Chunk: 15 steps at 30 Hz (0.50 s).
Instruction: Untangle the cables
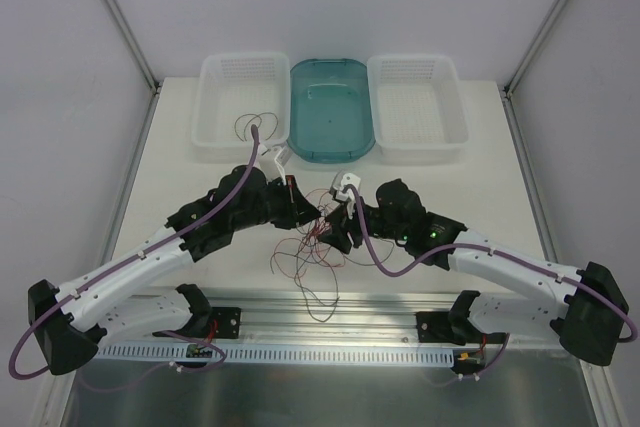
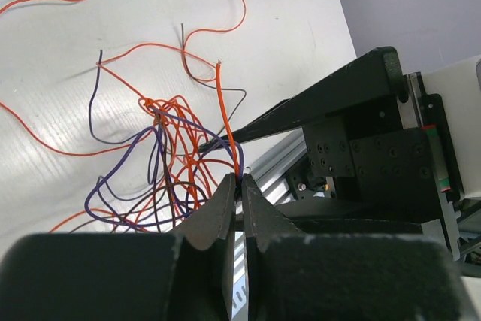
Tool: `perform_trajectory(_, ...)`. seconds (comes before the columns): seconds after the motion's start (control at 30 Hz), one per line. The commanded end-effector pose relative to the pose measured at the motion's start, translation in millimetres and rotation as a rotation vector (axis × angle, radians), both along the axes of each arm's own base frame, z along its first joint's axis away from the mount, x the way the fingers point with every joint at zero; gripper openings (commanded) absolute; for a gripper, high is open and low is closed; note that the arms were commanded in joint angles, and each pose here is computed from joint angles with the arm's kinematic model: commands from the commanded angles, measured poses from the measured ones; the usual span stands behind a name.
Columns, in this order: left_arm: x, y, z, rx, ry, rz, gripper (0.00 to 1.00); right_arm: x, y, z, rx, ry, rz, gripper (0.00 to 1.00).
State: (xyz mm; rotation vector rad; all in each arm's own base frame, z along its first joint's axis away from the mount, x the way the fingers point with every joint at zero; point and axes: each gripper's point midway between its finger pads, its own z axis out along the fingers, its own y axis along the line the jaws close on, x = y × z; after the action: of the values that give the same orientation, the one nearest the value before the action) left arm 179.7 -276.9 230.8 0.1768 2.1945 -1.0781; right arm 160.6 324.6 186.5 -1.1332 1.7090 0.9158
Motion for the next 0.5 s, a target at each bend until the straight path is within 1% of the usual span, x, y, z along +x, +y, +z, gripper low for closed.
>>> perform_trajectory(0.0,1,-5,32,-0.073,-0.045,-0.015,0.0,-8,17,38,0.107,-0.07,0.097,0.54)
perform_trajectory(0.17,1,-5,34,-0.085,-0.038,-0.011,0.0,-6,19,50,0.144,-0.097,0.094,0.54)
perform_trajectory(0.23,0,-7,35,-0.09,-0.032,-0.015,0.0,-1,18,53,0.149,-0.113,0.064,0.55)
perform_trajectory(0.37,-1,-11,34,-0.094,-0.013,-0.032,0.0,0,21,58,0.153,-0.123,0.071,0.54)
perform_trajectory(0.43,0,-11,35,-0.095,-0.015,-0.029,0.0,-2,23,58,0.153,-0.117,0.085,0.5)
perform_trajectory(0.47,0,-11,36,-0.094,-0.018,-0.031,0.0,-2,24,54,0.144,-0.109,0.087,0.42)
